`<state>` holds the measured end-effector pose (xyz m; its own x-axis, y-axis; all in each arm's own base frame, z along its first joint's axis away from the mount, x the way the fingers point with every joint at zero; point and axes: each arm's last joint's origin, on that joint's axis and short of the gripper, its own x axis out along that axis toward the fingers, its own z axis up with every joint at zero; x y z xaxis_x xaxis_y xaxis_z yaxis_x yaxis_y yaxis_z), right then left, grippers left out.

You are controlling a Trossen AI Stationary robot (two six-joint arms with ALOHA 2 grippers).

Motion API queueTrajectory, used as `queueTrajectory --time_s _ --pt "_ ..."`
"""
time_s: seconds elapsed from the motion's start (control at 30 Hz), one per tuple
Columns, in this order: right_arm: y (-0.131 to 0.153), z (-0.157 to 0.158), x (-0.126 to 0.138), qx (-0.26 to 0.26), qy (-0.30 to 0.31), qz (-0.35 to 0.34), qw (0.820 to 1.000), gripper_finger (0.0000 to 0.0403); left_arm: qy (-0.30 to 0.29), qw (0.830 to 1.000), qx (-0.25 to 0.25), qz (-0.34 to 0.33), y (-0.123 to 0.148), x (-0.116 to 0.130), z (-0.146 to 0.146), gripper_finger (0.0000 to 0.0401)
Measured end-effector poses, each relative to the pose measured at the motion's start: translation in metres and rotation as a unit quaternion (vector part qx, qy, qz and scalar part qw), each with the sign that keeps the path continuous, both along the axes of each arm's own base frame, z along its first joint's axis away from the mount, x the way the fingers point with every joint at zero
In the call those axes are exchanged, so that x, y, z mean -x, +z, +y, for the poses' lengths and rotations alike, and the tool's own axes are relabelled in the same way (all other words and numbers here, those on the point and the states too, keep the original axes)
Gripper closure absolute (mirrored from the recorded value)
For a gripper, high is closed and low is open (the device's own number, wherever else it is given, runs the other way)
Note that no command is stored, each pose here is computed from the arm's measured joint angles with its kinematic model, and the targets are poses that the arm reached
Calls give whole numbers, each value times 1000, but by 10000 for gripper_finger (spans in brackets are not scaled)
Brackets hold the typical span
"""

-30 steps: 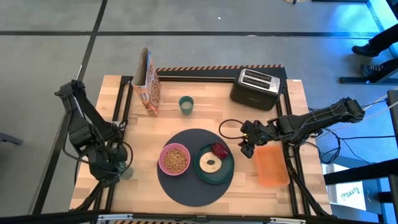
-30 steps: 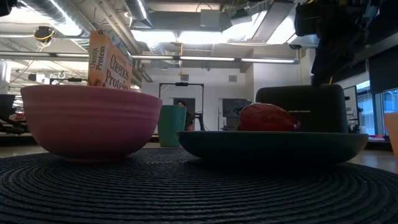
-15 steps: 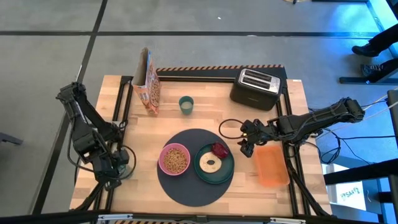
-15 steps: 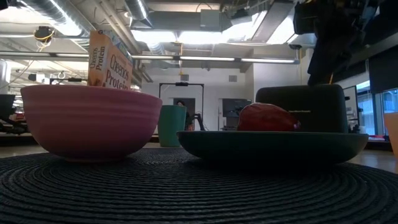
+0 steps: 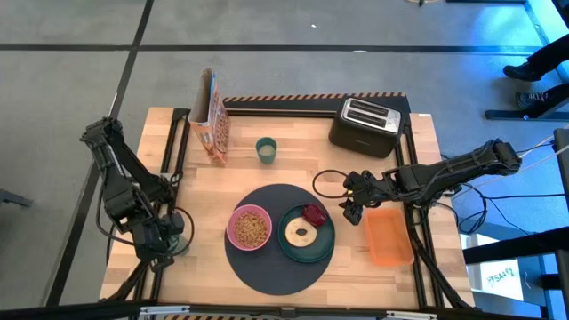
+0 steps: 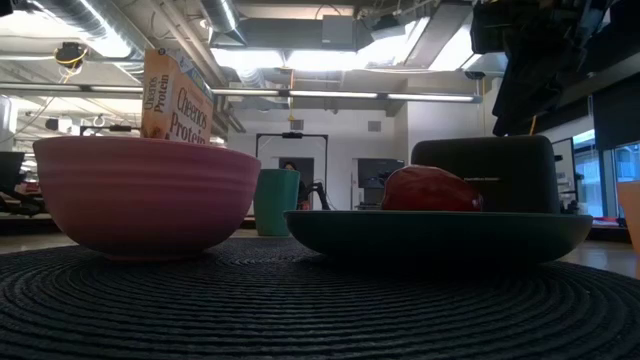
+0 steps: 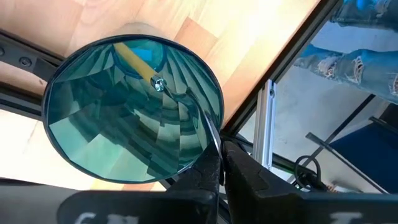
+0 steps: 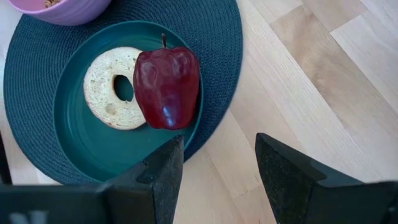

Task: Arrange a breakfast setting
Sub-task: Put the yellow spoon on the left side of the blue placemat

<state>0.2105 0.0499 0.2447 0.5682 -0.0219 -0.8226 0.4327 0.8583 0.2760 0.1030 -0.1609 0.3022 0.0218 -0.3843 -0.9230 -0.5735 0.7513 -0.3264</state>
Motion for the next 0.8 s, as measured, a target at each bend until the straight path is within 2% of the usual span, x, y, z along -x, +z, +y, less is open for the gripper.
queueTrajectory --time_s 0.23,0.8 --pt "1 0 -1 -2 0 -7 1000 214 16 1000 8 9 1 0 0 398" --pt "3 1 -4 -4 2 -23 1000 214 132 987 68 55 16 10 13 400"
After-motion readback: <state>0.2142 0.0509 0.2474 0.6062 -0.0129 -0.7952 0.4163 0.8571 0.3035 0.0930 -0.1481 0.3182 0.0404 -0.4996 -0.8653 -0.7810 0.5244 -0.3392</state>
